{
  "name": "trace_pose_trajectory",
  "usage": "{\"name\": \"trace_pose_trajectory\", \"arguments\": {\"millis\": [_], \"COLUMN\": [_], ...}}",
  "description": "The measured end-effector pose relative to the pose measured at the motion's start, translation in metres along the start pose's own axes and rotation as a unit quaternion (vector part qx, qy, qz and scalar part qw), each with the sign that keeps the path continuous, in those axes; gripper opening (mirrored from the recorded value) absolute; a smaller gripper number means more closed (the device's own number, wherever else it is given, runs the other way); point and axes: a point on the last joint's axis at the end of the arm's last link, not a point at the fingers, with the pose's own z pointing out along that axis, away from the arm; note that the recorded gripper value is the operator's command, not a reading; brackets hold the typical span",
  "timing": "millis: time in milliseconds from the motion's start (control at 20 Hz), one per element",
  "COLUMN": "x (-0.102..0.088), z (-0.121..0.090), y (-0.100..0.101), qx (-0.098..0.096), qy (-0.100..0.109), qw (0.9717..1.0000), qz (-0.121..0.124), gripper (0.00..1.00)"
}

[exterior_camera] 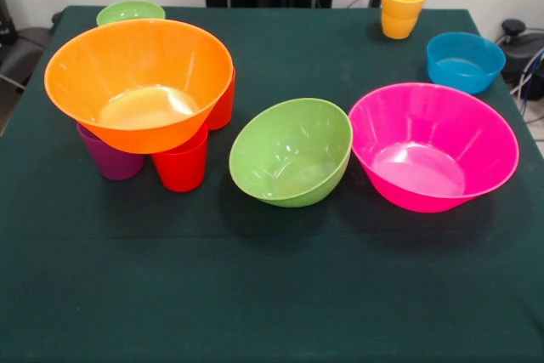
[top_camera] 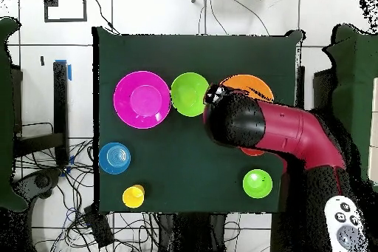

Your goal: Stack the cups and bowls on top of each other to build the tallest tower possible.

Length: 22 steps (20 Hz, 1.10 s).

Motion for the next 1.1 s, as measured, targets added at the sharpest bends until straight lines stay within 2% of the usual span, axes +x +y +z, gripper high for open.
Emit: {"name": "trace_pose_trajectory", "arguments": {"millis": [400, 1100], "x": [-0.002, 0.012], "z": [-0.001, -0.006], "y": [-0.005, 0.03], "qx": [0.003, 0.006], "qy": [-0.006, -0.008], "qw": [0.9999, 0.9999], "qz": [0.009, -0.002], "gripper": [1.0, 1.0]}}
